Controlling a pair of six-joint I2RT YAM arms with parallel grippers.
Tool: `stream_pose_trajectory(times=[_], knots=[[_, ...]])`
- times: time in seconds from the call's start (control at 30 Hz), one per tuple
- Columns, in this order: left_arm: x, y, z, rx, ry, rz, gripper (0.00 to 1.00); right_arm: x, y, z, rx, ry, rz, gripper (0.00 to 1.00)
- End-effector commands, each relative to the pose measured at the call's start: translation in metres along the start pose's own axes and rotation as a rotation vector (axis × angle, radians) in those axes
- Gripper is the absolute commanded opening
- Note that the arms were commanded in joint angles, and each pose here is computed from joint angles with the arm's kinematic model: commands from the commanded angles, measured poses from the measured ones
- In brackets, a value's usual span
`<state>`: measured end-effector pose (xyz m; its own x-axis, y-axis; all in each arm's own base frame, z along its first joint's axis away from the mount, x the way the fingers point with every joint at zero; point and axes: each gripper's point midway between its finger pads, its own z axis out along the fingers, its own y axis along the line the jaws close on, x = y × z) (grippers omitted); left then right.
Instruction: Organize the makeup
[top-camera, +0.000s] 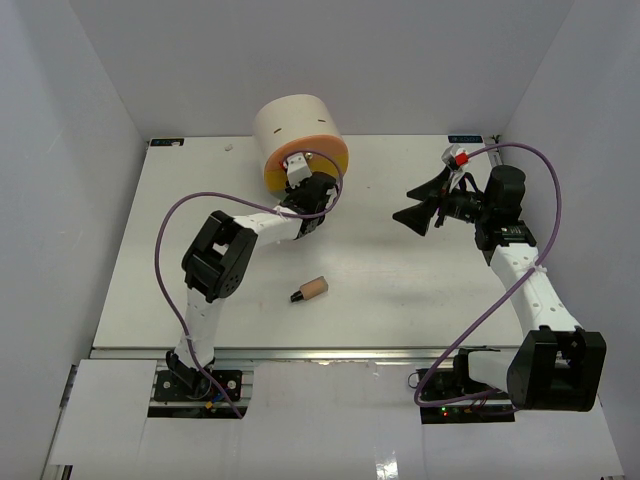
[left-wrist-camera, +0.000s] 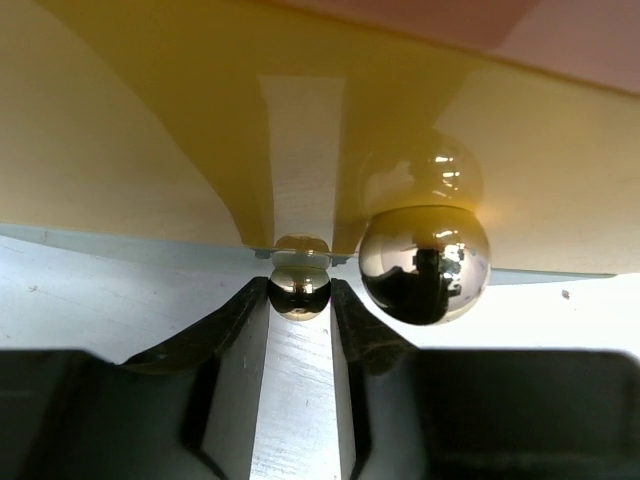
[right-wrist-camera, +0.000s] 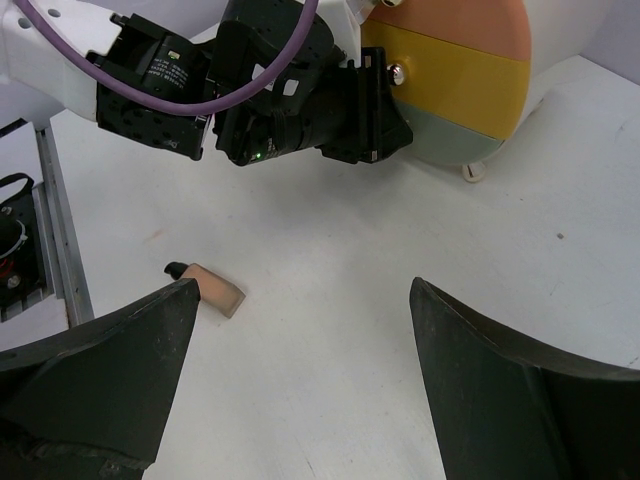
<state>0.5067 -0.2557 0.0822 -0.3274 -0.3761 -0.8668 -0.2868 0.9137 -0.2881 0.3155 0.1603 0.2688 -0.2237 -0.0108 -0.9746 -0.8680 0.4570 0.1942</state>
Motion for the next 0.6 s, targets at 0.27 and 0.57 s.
stream_pose_trajectory(times=[0.27, 0.57], knots=[[-0.01, -0.002, -0.021, 0.066, -0.019, -0.011, 0.22, -0.005, -0.002, 0.0, -0.008, -0.02, -0.026, 0.92], [0.014, -0.004, -0.065, 0.143, 0.023, -0.019, 0.2, -0.002, -0.005, 0.001, 0.001, -0.014, -0.016, 0.92]])
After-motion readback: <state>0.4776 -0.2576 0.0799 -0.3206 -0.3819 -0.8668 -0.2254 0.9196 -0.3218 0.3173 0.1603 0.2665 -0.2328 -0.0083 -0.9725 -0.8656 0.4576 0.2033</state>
